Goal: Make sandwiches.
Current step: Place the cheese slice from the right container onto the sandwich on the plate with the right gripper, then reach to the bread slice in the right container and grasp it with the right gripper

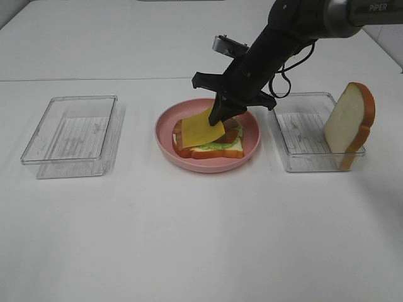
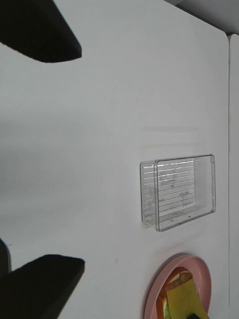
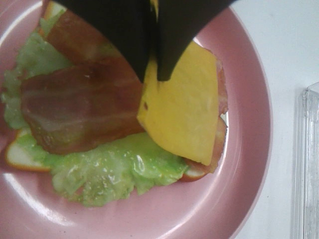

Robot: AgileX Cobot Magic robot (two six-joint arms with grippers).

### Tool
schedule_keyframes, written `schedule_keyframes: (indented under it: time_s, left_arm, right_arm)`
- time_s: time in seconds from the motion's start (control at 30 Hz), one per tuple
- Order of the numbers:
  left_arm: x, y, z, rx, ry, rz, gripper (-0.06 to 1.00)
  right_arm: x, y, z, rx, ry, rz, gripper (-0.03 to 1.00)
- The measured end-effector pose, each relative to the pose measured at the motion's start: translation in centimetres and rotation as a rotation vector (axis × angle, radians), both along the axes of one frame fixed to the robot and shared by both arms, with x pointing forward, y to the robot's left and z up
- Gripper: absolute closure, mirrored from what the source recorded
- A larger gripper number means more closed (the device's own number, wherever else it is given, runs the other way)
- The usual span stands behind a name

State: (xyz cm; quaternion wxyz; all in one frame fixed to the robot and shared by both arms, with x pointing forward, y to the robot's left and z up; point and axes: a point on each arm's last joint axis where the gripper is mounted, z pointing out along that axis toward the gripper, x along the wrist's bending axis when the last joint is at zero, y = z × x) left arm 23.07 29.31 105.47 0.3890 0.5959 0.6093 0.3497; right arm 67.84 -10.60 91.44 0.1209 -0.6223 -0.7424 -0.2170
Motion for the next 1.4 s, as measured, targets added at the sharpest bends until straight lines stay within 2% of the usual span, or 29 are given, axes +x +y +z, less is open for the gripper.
schedule_keyframes:
  time_s: [0.13, 0.2, 0.23, 0.27, 0.3, 0.33, 0.37, 0.4, 0.43, 0.47, 0.67, 0.8, 1.0, 1.07, 1.17, 1.23, 1.3, 1.33, 1.4]
  left_arm:
    - [0.0, 0.0, 0.0, 0.000, 0.000, 0.000, -0.05]
    - [0.0, 0.0, 0.0, 0.000, 0.000, 0.000, -0.05]
    - [0.0, 0.0, 0.0, 0.000, 0.000, 0.000, -0.05]
    - [0.0, 0.0, 0.0, 0.000, 0.000, 0.000, -0.05]
    - [0.0, 0.0, 0.0, 0.000, 0.000, 0.000, -0.05]
    - [0.0, 0.0, 0.0, 0.000, 0.000, 0.000, -0.05]
    - [0.0, 0.0, 0.0, 0.000, 0.000, 0.000, -0.05]
    - [0.0, 0.0, 0.0, 0.000, 0.000, 0.000, -0.05]
    - [0.0, 0.0, 0.0, 0.000, 0.000, 0.000, -0.05]
    - [0.0, 0.0, 0.0, 0.000, 0.000, 0.000, -0.05]
    - [0.0, 0.0, 0.0, 0.000, 0.000, 0.000, -0.05]
    - [0.0, 0.0, 0.0, 0.000, 0.000, 0.000, -0.05]
    - [0.0, 0.0, 0.0, 0.001, 0.000, 0.000, -0.05]
    - [0.0, 0.0, 0.0, 0.003, 0.000, -0.001, -0.05]
    - [0.0, 0.0, 0.0, 0.003, 0.000, -0.001, -0.05]
    - [0.0, 0.0, 0.0, 0.003, 0.000, -0.001, -0.05]
    - [0.0, 0.0, 0.0, 0.003, 0.000, -0.001, -0.05]
    - [0.0, 0.0, 0.0, 0.003, 0.000, -0.001, -0.05]
    - [0.0, 0.0, 0.0, 0.003, 0.000, -0.001, -0.05]
  right_arm:
    - [0.0, 0.0, 0.0, 0.000, 0.000, -0.001, 0.96]
    - [0.0, 0.0, 0.0, -0.001, -0.002, -0.001, 0.83]
    - [0.0, 0.0, 0.0, -0.001, -0.002, -0.001, 0.83]
    - [0.0, 0.0, 0.0, -0.001, -0.002, -0.002, 0.62]
    - [0.0, 0.0, 0.0, -0.001, -0.002, -0.002, 0.62]
    - [0.1, 0.0, 0.1, 0.001, -0.007, -0.002, 0.35]
    - [0.2, 0.1, 0.3, 0.003, -0.014, -0.002, 0.25]
    - [0.2, 0.1, 0.3, 0.003, -0.014, -0.002, 0.25]
    - [0.5, 0.1, 0.8, 0.007, -0.031, 0.000, 0.10]
    - [0.6, 0.2, 1.1, 0.010, -0.037, 0.002, 0.07]
    - [1.0, 0.4, 2.7, 0.013, -0.051, 0.034, 0.00]
    - [1.0, 0.4, 3.6, 0.004, -0.046, 0.066, -0.01]
    - [1.3, 0.1, 6.6, -0.055, -0.066, 0.137, -0.01]
    - [2.0, -0.1, 8.6, -0.085, -0.135, 0.127, -0.01]
    - [2.2, -0.3, 9.9, -0.108, -0.184, 0.117, -0.01]
    - [2.2, -1.0, 12.3, -0.166, -0.253, 0.087, -0.01]
    - [2.1, -1.3, 12.7, -0.185, -0.267, 0.081, -0.01]
    - [2.0, -1.9, 13.7, -0.238, -0.298, 0.060, -0.01]
    - [2.0, -2.3, 14.3, -0.263, -0.315, 0.048, -0.01]
